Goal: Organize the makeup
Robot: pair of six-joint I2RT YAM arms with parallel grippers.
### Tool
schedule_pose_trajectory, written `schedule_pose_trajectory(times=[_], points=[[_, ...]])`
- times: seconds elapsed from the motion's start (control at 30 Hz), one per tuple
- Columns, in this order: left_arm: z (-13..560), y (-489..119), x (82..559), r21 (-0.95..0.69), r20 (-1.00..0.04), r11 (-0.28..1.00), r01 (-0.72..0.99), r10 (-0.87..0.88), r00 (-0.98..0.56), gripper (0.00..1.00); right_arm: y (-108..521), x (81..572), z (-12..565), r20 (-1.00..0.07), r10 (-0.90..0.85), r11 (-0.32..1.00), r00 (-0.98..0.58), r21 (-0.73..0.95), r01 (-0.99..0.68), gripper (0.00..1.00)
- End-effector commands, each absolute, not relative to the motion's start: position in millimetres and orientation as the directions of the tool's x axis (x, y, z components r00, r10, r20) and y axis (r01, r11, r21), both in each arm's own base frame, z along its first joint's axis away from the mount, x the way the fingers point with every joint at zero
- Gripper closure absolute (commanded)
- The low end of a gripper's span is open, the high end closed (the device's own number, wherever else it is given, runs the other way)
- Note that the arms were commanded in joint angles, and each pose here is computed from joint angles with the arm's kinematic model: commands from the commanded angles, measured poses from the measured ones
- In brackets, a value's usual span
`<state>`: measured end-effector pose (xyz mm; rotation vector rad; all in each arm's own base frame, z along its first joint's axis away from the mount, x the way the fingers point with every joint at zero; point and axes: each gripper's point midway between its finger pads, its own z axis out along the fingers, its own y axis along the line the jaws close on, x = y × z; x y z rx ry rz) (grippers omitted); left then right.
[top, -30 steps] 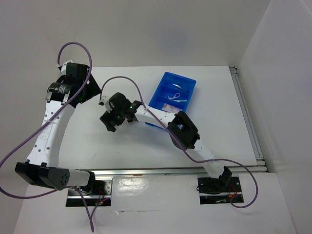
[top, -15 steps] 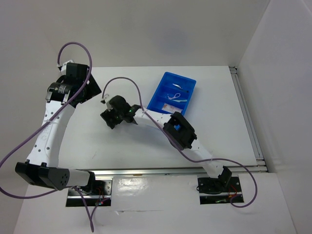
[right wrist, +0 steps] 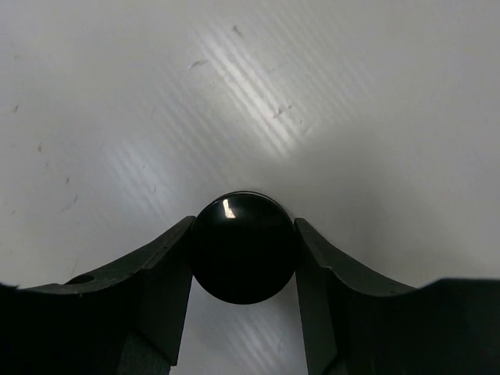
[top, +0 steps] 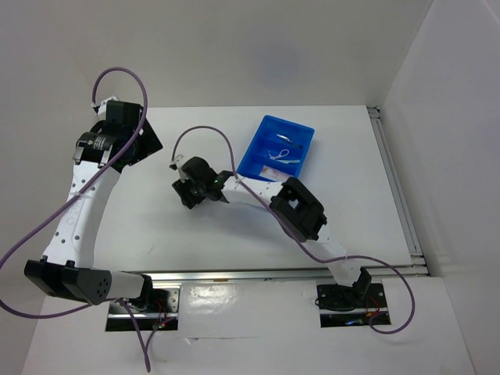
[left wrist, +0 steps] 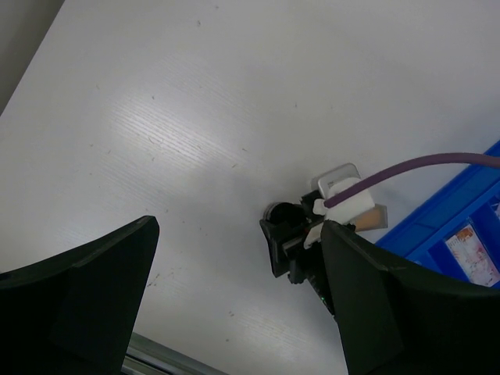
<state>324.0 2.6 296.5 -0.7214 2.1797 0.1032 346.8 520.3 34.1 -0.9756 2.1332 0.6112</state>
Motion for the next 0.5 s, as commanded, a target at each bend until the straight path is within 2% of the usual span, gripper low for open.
schedule_pose_trajectory(times=[0.0, 0.03, 0.07, 0.23, 0.37, 0.47], points=[[311, 5, 326, -0.188, -0.754, 0.83, -0.525, -0.464, -0.465, 0.01, 525, 343, 140, -0.87, -0.317, 0.554, -0.377, 0.153, -0.818, 0.68], [311, 7, 326, -0.182, -0.758, 0.827, -0.531, -0.463, -0.461, 0.01, 516, 342, 140, -0.872, -0.311, 0.554, -0.379, 0.158, -0.817, 0.68], [311, 7, 326, -0.182, -0.758, 0.827, -0.531, -0.463, -0.461, 0.01, 513, 336, 170, -0.896, -0.279, 0.53, -0.345, 0.155, -0.833, 0.68], [305, 4, 327, -0.183, -0.745, 0.826, -0.533, -0.47, -0.474, 0.01, 476, 333, 202, -0.901, -0.264, 0.575, -0.345, 0.141, -0.806, 0.68], [305, 4, 327, -0.183, -0.745, 0.826, -0.533, -0.47, -0.474, 0.01, 431, 338, 220, -0.901, -0.251, 0.657, -0.353, 0.109, -0.746, 0.68], [303, 4, 331, -0.183, -0.745, 0.826, -0.533, -0.47, -0.474, 0.01, 393, 350, 219, -0.878, -0.24, 0.729, -0.415, 0.12, -0.674, 0.68]])
